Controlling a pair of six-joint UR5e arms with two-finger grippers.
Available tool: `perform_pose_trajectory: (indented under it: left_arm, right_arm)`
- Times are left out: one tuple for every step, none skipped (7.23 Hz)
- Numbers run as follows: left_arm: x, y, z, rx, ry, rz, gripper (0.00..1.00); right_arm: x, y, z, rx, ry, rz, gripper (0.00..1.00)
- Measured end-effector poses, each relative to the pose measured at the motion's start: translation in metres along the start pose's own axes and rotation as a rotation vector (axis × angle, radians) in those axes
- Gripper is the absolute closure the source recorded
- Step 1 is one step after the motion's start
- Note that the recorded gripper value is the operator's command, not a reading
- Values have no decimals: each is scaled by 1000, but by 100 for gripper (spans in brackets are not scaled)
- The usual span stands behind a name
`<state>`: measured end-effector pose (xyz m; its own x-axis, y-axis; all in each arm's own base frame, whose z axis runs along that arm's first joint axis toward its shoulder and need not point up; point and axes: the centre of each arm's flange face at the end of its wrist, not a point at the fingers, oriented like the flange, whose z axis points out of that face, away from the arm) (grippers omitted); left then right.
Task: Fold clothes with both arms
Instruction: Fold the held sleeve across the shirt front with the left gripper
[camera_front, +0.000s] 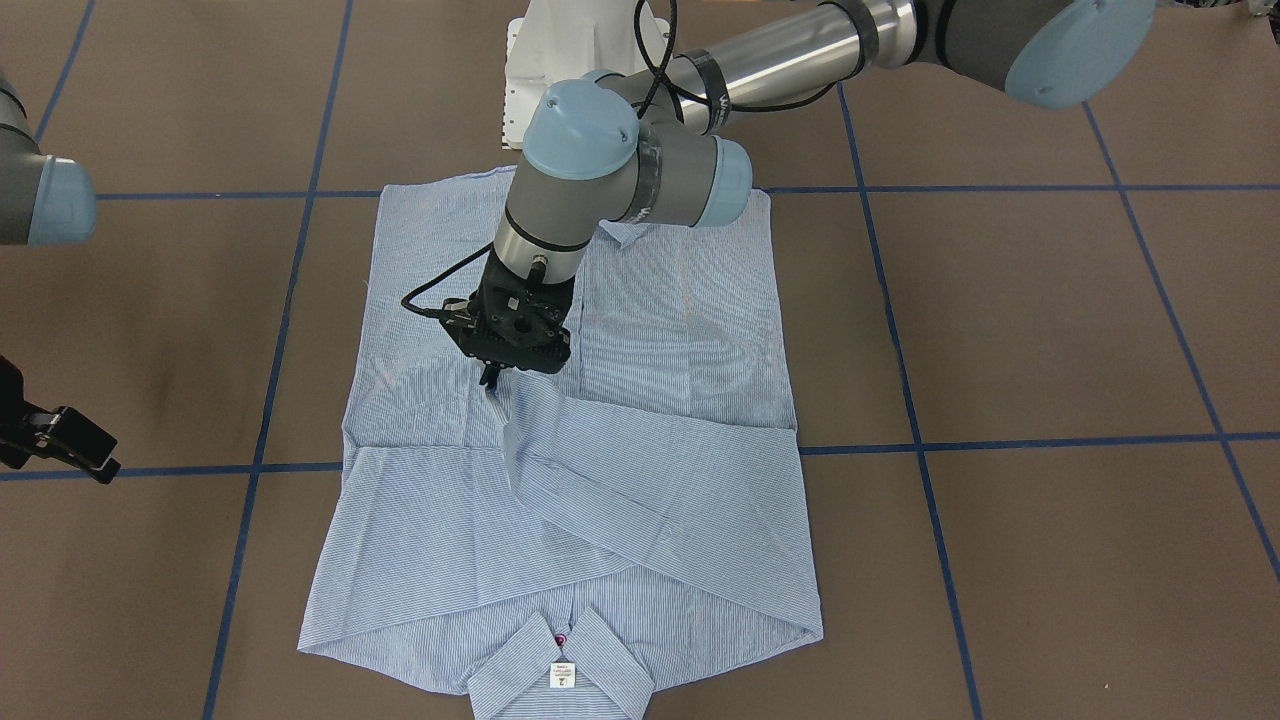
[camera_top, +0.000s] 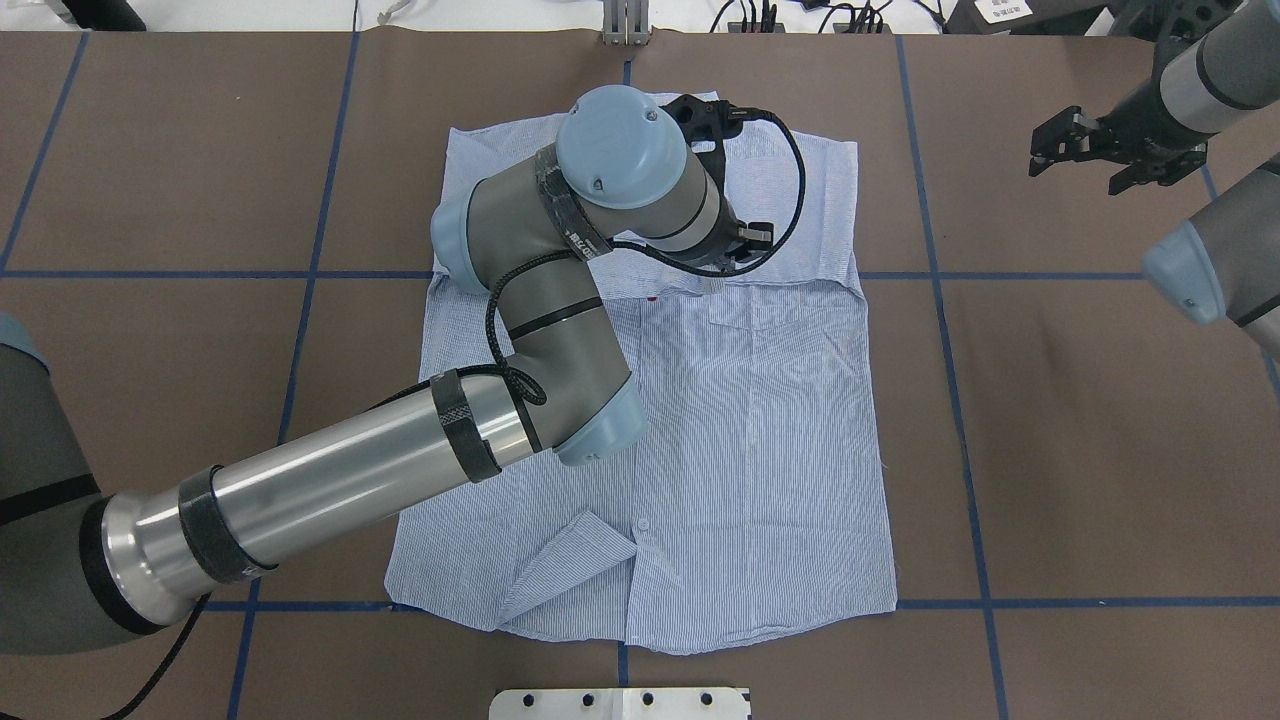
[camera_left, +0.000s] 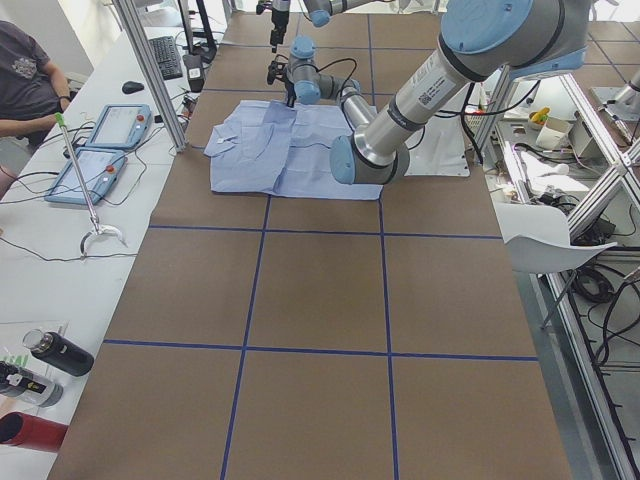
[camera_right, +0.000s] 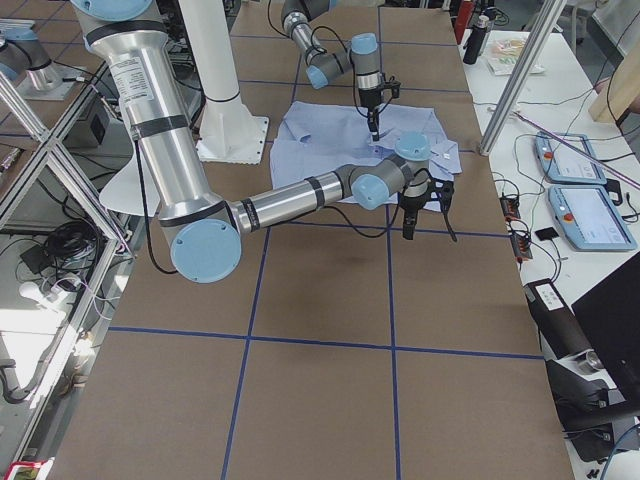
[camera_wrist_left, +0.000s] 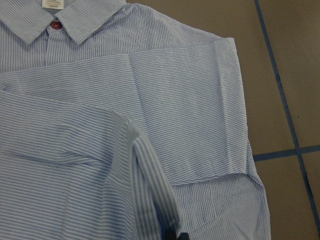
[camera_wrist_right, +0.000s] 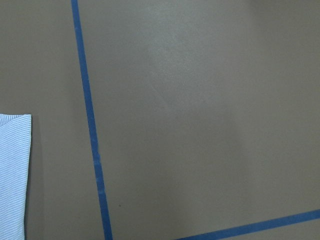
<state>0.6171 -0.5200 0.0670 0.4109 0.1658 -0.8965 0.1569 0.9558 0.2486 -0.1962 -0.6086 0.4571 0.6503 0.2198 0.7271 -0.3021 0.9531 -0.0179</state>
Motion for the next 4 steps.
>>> perform_pose_trajectory:
  left_arm:
    - [4, 5, 3, 1, -1, 3, 100]
    - [9, 9, 7, 5, -4, 4, 100]
    - [16, 11, 11, 5, -7, 1, 100]
    - [21, 13, 14, 3, -8, -5, 100]
  right_arm:
    - [0, 0, 0, 1, 0, 1, 0]
    - [0, 0, 0, 1, 1, 2, 0]
    - [0, 0, 0, 1, 0, 3, 0]
    - [-1, 0, 0, 2, 0, 3, 0]
